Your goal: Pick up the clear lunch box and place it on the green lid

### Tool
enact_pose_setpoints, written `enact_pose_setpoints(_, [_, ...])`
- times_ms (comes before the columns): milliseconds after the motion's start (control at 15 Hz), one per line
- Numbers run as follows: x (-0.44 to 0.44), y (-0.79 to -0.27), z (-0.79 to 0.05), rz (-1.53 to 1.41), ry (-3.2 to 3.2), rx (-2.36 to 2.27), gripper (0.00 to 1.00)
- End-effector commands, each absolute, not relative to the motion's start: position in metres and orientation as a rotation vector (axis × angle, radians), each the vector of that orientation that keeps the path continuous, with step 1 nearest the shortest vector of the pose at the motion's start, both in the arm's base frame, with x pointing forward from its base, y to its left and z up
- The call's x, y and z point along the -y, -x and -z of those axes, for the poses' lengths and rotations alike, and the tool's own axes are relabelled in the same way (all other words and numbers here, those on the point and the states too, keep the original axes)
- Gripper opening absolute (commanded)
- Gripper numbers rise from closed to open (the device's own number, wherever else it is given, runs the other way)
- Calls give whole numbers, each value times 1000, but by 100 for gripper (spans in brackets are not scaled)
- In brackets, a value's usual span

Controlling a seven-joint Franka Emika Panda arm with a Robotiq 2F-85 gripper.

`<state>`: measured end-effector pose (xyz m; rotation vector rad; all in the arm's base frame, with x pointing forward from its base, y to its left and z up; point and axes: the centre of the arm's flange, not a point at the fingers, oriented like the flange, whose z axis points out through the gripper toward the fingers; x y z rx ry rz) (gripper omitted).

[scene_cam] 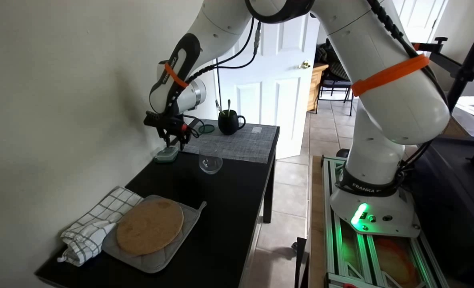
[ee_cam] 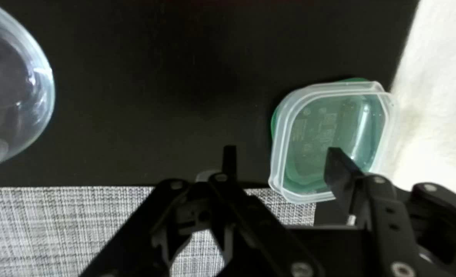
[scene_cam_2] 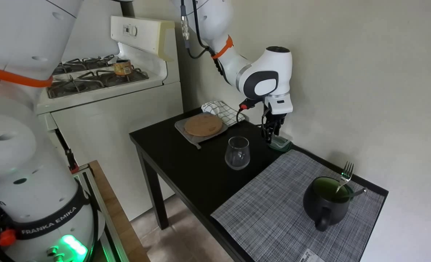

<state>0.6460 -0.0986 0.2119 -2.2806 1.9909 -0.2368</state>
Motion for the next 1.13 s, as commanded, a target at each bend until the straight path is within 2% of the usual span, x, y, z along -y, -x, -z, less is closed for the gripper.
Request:
enact_pose_setpoints(0, [106,-617,-268,219,2381,-1893,93])
enact_pose_setpoints(67, [109,-609,-282,224,2416,-1854,99])
enact_pose_setpoints(133, [112,-601,-294,219,2467,-1805,100])
enact_pose_setpoints(533, [151,-524,-357,407,2693,-1379,100])
enact_pose_setpoints(867, [176,-468,-398,531,2640,-1390,100])
enact_pose_setpoints(933, [178,-461,-405,560,2610,-1397,100])
enact_pose_setpoints(1000, [181,-495,-393,516,2650,-1406,100])
enact_pose_setpoints(1067, [183,-486,-400,535,2636,-1410,100])
